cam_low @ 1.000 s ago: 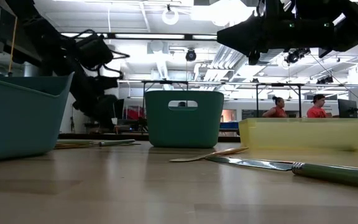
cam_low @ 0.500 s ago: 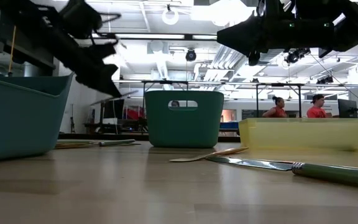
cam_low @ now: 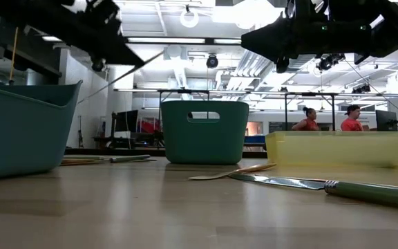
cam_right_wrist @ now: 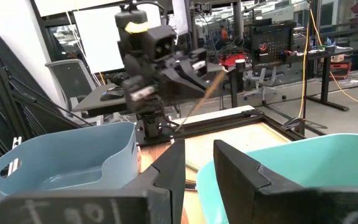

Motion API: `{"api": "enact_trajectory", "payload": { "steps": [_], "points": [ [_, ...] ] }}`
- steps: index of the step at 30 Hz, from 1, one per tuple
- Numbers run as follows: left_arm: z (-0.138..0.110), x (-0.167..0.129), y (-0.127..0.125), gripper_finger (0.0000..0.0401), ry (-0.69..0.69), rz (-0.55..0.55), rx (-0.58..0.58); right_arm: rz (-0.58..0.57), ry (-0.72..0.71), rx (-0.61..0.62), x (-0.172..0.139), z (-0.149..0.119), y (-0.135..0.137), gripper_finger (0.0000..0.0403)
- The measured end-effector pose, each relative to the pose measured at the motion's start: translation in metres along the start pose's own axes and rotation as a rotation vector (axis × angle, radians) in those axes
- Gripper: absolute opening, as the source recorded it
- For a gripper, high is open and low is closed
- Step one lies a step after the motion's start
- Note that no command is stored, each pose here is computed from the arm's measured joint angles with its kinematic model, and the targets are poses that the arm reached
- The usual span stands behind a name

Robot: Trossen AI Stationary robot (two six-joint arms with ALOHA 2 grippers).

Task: Sort silverware by color (type)
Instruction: Put the gold knife into the right blue bin

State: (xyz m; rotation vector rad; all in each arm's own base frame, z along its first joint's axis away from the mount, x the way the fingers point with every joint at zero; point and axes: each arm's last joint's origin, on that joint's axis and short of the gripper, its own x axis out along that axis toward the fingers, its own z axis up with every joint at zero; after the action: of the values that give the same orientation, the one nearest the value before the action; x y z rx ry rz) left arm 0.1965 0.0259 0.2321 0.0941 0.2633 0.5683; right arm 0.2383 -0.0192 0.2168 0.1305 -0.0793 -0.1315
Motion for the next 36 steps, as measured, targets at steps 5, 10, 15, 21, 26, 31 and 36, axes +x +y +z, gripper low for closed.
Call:
{"api": "enact_trajectory", "payload": {
  "steps": [5, 10, 15, 21, 26, 31, 36],
  "points": [
    [0.010, -0.007, -0.011, 0.0012, -0.099, -0.110, -0.007, 0.000, 0.000, 0.000, 0.000, 0.000, 0.000, 0.0080],
    [0.017, -0.011, -0.018, 0.0012, -0.175, -0.213, -0.015, 0.000, 0.000, 0.000, 0.000, 0.000, 0.000, 0.0080],
    [0.024, -0.015, -0.023, 0.0012, -0.258, -0.310, -0.042, 0.000, 0.000, 0.000, 0.000, 0.000, 0.000, 0.0080],
    [0.012, -0.022, -0.020, 0.0012, -0.464, -0.419, -0.108, 0.000, 0.000, 0.000, 0.000, 0.000, 0.000, 0.0080],
    [0.007, -0.021, -0.017, 0.0012, -0.459, -0.400, -0.122, 0.000, -0.005, -0.012, 0.000, 0.000, 0.000, 0.0080],
    [0.005, -0.019, -0.017, 0.0012, -0.436, -0.400, -0.127, 0.002, -0.020, -0.052, 0.000, 0.002, 0.000, 0.0080],
    [0.005, -0.019, -0.017, 0.0013, -0.436, -0.401, -0.129, -0.001, -0.024, -0.059, 0.000, 0.002, 0.000, 0.0080]
  ]
}}
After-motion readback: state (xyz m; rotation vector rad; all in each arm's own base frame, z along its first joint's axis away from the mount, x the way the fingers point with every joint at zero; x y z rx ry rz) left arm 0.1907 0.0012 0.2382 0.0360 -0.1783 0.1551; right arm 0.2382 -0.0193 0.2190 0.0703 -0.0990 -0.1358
